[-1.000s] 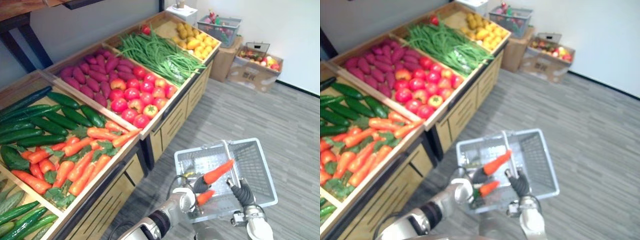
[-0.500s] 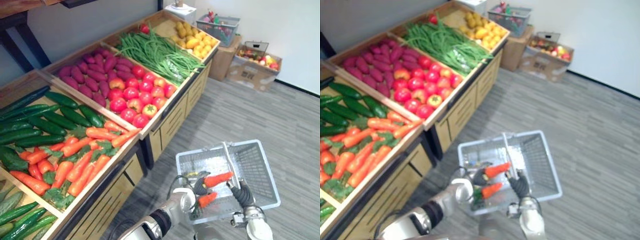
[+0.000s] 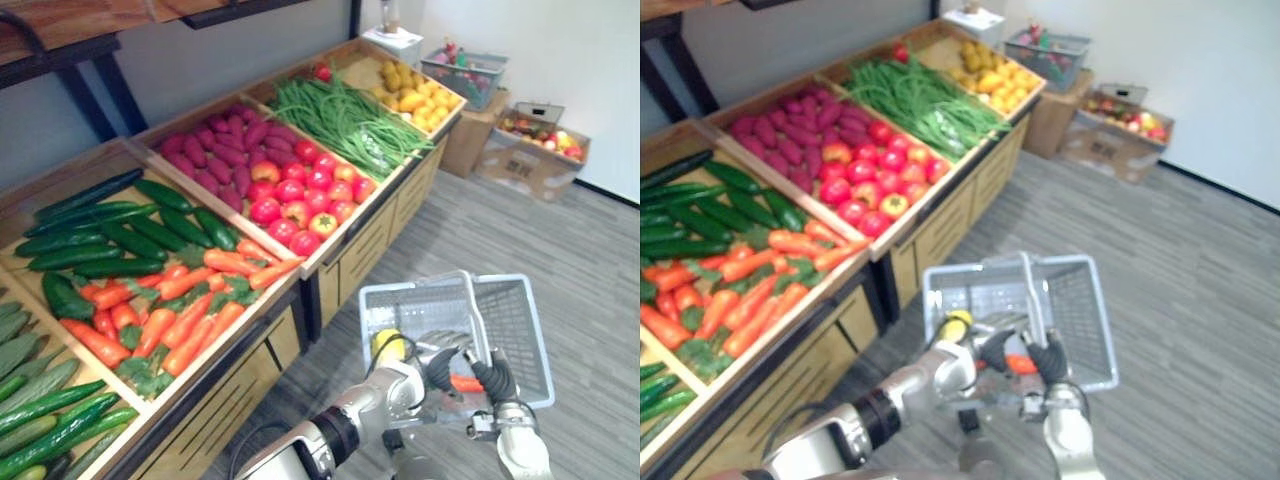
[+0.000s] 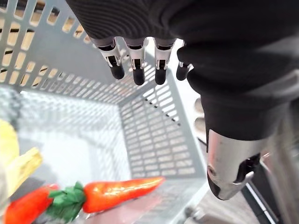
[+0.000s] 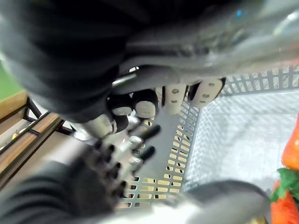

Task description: Pick vegetable in the basket

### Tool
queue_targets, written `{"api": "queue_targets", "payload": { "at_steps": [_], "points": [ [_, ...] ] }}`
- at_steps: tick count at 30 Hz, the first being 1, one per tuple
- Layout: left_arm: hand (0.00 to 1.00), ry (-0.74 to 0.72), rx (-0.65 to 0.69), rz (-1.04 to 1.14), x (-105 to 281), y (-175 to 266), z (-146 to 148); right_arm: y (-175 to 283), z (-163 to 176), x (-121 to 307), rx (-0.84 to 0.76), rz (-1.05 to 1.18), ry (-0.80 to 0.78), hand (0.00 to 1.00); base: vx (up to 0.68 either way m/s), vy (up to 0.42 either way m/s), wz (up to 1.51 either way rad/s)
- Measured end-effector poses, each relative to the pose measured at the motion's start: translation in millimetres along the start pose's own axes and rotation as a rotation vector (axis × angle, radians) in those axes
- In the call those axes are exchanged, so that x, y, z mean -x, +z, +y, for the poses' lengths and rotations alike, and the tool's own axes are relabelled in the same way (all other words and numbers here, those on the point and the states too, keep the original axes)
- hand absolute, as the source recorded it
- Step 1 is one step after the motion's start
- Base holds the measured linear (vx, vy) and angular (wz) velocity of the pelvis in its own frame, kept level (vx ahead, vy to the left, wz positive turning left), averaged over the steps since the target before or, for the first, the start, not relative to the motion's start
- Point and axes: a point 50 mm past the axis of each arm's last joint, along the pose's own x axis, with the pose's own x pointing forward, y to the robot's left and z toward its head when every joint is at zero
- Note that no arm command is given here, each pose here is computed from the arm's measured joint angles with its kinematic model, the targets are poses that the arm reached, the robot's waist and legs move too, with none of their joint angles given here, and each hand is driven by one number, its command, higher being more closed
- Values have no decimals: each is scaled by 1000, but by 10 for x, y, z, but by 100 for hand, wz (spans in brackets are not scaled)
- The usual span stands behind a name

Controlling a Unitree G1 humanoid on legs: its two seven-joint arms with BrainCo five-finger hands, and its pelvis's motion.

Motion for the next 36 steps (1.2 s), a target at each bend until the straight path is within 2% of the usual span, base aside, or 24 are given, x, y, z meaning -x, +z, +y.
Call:
{"api": "queue_targets", "payload": {
  "at_steps": [7, 12, 22, 31, 34, 36],
  "points": [
    [0, 158, 8, -108, 167, 81, 381, -30, -108, -4, 43, 2, -48, 100, -5, -39, 13],
    [0, 299, 29, -212, 373, 207, 641, -292, -176, 49, 59, 118, -69, 100, -14, -37, 20],
    [0, 581, 70, -121, 801, -37, 989, -642, -232, 182, 107, 277, -39, 100, -10, -33, 12],
    [0, 871, 179, 57, 1415, -454, 1129, -1033, -270, 285, 78, 474, -85, 100, -17, -19, 18],
    [0, 991, 240, 188, 1698, -711, 1127, -1156, -331, 330, 67, 542, -127, 100, 1, -42, 24],
    [0, 1091, 307, 378, 1941, -1037, 1013, -1280, -378, 414, 55, 614, -162, 100, 4, -31, 45]
  ]
}}
